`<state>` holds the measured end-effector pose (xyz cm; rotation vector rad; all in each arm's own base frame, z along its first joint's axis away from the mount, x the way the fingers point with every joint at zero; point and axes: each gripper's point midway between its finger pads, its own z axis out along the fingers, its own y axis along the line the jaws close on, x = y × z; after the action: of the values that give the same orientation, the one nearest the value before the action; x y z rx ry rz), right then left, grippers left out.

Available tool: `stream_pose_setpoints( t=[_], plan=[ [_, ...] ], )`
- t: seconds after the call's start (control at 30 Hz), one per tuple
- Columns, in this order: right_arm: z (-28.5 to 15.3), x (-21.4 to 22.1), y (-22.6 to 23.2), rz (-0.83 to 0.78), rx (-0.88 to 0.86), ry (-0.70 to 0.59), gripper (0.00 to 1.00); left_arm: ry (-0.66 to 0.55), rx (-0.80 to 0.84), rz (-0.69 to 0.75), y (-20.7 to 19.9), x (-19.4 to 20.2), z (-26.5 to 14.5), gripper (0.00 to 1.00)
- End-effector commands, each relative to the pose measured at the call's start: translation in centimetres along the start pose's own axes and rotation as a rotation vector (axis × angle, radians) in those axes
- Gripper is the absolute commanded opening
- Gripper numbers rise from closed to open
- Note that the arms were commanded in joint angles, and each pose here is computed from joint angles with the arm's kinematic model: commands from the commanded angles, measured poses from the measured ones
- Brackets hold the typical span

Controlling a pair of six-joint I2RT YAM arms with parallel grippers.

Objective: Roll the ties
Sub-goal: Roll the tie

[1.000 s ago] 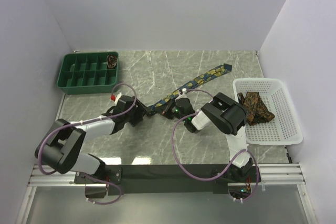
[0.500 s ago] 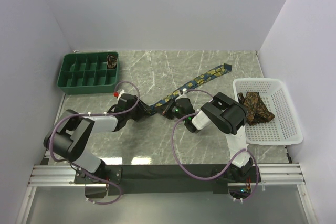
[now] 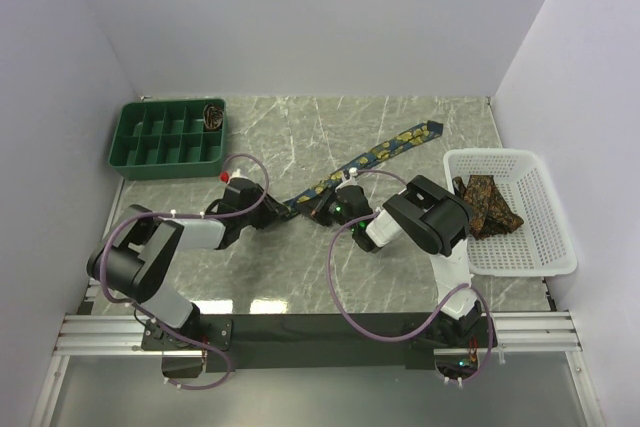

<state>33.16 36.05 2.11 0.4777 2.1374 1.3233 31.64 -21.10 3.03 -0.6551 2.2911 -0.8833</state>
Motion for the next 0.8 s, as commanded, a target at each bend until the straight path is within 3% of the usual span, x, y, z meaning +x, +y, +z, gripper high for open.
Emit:
stream_pose_setpoints(
  t=[0.0, 0.2, 0.3, 0.4, 0.47, 0.53, 0.6, 0.67, 0.77],
  plan=[
    [-0.4, 1.0, -6.5, -0.018, 0.207, 0.023, 0.00, 0.042, 0.078, 0.038, -1.6, 0.6, -0.1, 0.29],
    [-0.3, 1.0, -6.5, -0.038, 0.212, 0.032, 0.00, 0.066, 0.108, 0.060, -2.4, 0.9, -0.5, 0.17],
    [-0.2, 1.0, -6.2, -0.062, 0.207, 0.036, 0.00, 0.086, 0.111, 0.069, -2.6, 1.1, -0.9, 0.02],
    [-0.3, 0.6, -5.3, -0.096, 0.187, 0.034, 0.01, 0.095, 0.058, 0.060, -1.8, 1.2, -1.4, 0.01],
    [-0.4, 0.3, -4.7, -0.141, 0.178, 0.036, 0.07, 0.105, -0.045, 0.050, -0.4, 1.2, -1.8, 0.01],
    [-0.8, -0.1, -3.7, -0.193, 0.162, 0.035, 0.19, 0.094, -0.096, 0.055, -0.7, 0.4, -2.3, 0.01],
    [-1.0, -0.7, -2.2, -0.229, 0.138, 0.024, 0.30, 0.118, -0.237, 0.052, 1.6, 0.7, -3.5, 0.01],
    [-1.2, -0.8, -1.4, -0.272, 0.126, 0.033, 0.37, 0.114, -0.299, 0.067, 1.7, 0.1, -4.1, 0.01],
    [-1.6, -0.9, 0.4, -0.321, 0.083, 0.041, 0.38, 0.151, -0.392, 0.077, 2.8, 0.4, -5.5, 0.01]
  ],
)
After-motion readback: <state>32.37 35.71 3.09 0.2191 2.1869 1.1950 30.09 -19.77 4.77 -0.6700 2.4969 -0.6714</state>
